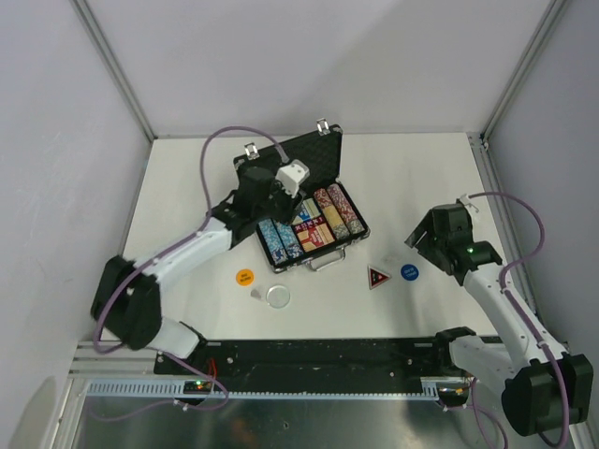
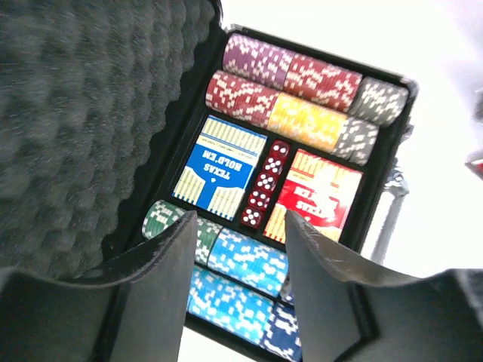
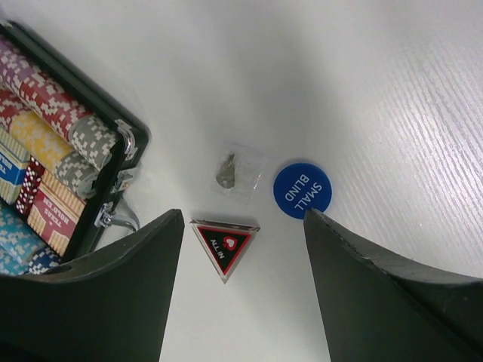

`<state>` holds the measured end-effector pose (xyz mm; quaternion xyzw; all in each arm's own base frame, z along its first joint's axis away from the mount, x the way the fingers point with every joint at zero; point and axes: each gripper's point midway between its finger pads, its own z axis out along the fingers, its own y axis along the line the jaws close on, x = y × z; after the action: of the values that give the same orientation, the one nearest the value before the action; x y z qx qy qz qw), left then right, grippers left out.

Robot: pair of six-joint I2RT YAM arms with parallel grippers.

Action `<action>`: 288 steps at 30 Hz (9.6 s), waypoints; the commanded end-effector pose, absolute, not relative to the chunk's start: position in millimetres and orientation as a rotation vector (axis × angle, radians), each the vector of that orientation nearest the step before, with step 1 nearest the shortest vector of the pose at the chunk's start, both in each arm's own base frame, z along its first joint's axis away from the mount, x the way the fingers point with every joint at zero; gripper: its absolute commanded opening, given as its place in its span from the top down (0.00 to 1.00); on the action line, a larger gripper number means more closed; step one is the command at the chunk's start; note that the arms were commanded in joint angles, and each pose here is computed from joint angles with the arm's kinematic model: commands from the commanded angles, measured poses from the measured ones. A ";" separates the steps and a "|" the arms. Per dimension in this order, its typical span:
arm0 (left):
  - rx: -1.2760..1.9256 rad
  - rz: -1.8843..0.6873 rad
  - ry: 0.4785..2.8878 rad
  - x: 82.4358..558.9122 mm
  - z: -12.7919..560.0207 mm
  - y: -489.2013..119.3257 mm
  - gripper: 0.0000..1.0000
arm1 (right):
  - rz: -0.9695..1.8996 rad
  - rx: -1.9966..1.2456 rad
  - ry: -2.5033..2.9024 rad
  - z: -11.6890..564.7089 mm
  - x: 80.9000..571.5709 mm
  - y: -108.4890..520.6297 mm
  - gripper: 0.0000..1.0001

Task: Pack up texas hold em set

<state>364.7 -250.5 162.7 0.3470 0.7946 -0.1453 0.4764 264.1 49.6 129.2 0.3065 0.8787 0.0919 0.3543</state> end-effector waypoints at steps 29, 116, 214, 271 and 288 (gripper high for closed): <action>0.217 -0.588 1.838 270.3 248.1 -180.8 0.03 | -0.036 0.294 2.617 49.6 227.4 146.1 0.01; 0.200 -0.520 1.815 273.0 248.6 -168.8 0.01 | -0.014 0.156 2.911 -16.6 194.2 141.9 0.21; 0.090 -0.477 1.672 260.6 281.2 -138.4 0.00 | -0.093 0.035 2.409 120.8 311.9 212.5 0.07; 0.090 -0.460 1.688 264.4 276.8 -138.7 0.00 | -0.061 0.606 2.651 -0.8 239.3 55.8 0.32; 0.093 -0.469 1.687 263.1 276.6 -139.6 0.00 | -0.067 0.617 2.695 -1.7 223.9 63.3 0.28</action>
<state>261.9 -141.1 265.6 0.0455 0.7536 -0.2013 0.6241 255.2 51.6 15.9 0.2164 0.9437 -0.0338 0.2478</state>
